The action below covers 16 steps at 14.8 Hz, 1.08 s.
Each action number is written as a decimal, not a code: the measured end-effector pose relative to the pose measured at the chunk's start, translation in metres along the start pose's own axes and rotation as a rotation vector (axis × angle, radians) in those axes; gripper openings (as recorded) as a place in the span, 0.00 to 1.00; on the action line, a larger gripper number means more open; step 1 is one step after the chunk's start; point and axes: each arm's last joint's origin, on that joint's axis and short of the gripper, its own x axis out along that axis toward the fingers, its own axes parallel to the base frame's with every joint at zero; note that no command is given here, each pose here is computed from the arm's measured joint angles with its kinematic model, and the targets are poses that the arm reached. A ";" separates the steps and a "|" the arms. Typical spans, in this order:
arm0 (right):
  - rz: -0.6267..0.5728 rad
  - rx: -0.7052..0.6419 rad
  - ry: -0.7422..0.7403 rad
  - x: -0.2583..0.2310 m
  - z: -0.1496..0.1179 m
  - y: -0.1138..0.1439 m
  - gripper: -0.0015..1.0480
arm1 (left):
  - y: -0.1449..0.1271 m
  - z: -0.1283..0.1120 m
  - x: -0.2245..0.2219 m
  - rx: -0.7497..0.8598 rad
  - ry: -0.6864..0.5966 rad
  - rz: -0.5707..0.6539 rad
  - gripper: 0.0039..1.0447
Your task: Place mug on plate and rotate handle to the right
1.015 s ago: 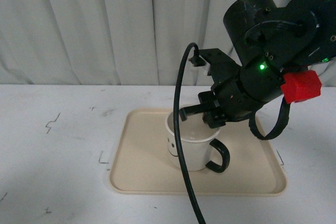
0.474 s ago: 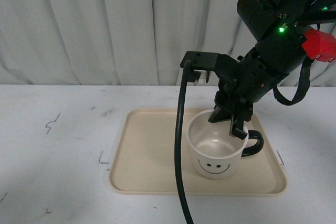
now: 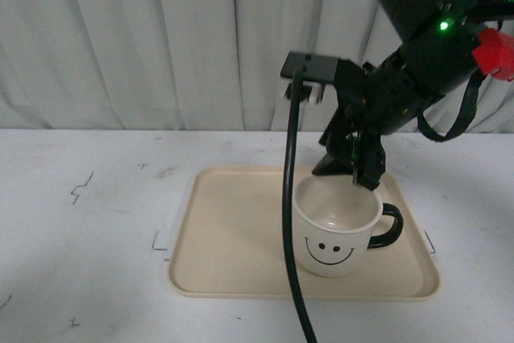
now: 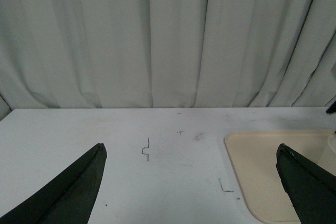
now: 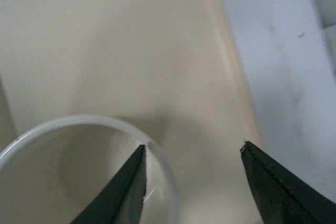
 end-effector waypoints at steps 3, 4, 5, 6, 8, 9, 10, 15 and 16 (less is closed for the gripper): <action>-0.213 0.017 -0.307 -0.062 0.009 -0.007 0.80 | 0.000 0.000 0.000 0.000 0.000 0.000 0.94; -0.326 0.033 -0.462 -0.100 0.019 -0.004 0.90 | 0.000 0.000 0.000 0.000 0.000 0.000 0.94; -0.384 0.046 -0.551 -0.122 0.028 -0.002 0.96 | 0.000 0.000 0.000 0.000 0.000 0.000 0.94; -0.485 0.074 -0.640 -0.141 0.040 -0.004 0.93 | 0.000 0.000 0.000 0.000 0.000 0.000 0.94; -0.872 0.471 -0.668 -0.138 0.023 0.030 0.70 | 0.000 0.000 0.000 0.000 0.000 0.000 0.94; -0.973 0.636 -0.619 -0.126 -0.007 0.048 0.60 | 0.000 0.000 0.000 0.000 0.000 0.002 0.94; -1.045 0.734 -0.577 -0.124 -0.034 0.062 0.49 | 0.000 0.000 0.000 0.000 0.000 0.001 0.94; -1.061 0.782 -0.660 -0.154 -0.074 0.135 0.02 | 0.000 0.000 0.000 0.000 0.000 0.000 0.94; -1.053 0.804 -0.619 -0.150 -0.088 0.148 0.02 | 0.000 0.000 0.000 0.000 0.000 0.000 0.94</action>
